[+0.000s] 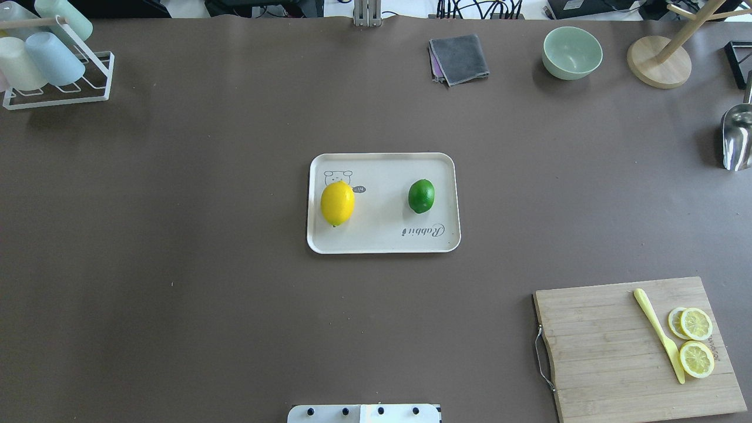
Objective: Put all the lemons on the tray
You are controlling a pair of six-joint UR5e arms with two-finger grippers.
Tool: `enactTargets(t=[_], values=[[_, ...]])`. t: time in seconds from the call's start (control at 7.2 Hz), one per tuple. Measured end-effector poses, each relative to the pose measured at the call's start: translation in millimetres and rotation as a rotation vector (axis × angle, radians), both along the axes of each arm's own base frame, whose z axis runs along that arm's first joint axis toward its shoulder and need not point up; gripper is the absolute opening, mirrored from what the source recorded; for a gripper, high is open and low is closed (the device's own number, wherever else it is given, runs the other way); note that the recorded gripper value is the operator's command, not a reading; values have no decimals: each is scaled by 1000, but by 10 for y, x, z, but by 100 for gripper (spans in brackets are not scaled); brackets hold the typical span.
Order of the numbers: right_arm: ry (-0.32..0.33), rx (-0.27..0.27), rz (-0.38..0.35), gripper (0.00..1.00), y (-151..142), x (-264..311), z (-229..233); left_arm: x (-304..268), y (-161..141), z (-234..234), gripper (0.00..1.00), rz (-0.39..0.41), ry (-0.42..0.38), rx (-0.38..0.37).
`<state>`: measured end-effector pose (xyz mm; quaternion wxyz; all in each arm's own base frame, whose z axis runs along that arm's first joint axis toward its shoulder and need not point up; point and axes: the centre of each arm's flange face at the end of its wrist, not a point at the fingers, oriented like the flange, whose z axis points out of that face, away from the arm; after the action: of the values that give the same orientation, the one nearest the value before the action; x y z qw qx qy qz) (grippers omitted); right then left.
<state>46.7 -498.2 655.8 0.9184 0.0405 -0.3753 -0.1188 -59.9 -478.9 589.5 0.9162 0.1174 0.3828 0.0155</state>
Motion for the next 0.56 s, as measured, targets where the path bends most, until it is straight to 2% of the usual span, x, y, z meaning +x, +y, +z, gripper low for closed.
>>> enactTargets(t=[0.56], values=[[-3,-6,7,100,27,-1,-106,-1,16,-16,98,-15,4,-9]])
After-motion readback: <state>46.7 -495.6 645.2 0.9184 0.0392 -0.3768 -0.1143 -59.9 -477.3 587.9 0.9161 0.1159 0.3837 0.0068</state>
